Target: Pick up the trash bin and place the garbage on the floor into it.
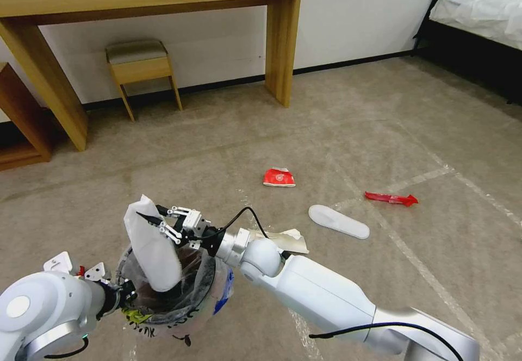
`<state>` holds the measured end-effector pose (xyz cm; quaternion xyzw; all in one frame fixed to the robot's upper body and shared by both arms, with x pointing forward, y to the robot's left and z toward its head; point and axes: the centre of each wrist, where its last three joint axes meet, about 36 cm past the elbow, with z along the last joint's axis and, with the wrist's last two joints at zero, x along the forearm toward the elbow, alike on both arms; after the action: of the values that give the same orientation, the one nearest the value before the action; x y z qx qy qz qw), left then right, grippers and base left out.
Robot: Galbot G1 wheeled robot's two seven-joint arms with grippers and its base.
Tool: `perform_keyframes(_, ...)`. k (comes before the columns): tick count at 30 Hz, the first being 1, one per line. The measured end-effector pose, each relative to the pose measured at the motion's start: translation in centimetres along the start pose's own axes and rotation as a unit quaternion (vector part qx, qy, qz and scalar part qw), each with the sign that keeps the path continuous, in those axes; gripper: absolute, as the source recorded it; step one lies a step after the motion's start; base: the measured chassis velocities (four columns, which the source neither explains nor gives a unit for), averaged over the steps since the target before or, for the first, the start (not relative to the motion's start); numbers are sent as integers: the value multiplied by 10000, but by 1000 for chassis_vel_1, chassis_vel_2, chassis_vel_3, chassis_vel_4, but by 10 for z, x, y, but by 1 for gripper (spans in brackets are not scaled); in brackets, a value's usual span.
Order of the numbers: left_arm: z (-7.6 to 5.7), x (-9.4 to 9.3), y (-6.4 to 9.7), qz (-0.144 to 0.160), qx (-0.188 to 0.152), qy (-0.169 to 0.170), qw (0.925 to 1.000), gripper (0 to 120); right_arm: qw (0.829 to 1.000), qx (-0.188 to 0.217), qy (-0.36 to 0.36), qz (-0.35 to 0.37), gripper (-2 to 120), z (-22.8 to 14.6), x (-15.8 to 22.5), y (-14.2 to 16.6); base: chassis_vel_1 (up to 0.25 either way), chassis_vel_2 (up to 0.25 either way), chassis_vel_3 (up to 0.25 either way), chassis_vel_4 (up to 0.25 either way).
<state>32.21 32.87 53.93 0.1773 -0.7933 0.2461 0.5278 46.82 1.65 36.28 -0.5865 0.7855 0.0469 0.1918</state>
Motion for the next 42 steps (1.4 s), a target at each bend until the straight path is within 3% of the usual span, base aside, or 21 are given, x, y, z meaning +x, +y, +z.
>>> perform_keyframes(12, -2, -1, 0, -9, 14, -11, 10000, 0, 9999, 20, -28, 121, 74, -1, 0, 2, 0, 0, 0, 0)
perform_keyframes(17, -3, 0, 0, -21, 15, -33, 10000, 0, 9999, 48, -34, 152, 96, -3, -1, 0, 0, 0, 0, 0)
perform_keyframes(42, -6, -1, 1, -85, 131, -125, 9998, 0, 9997, 21, -27, 247, 100, -9, 9, 7, 0, 0, 0, 0)
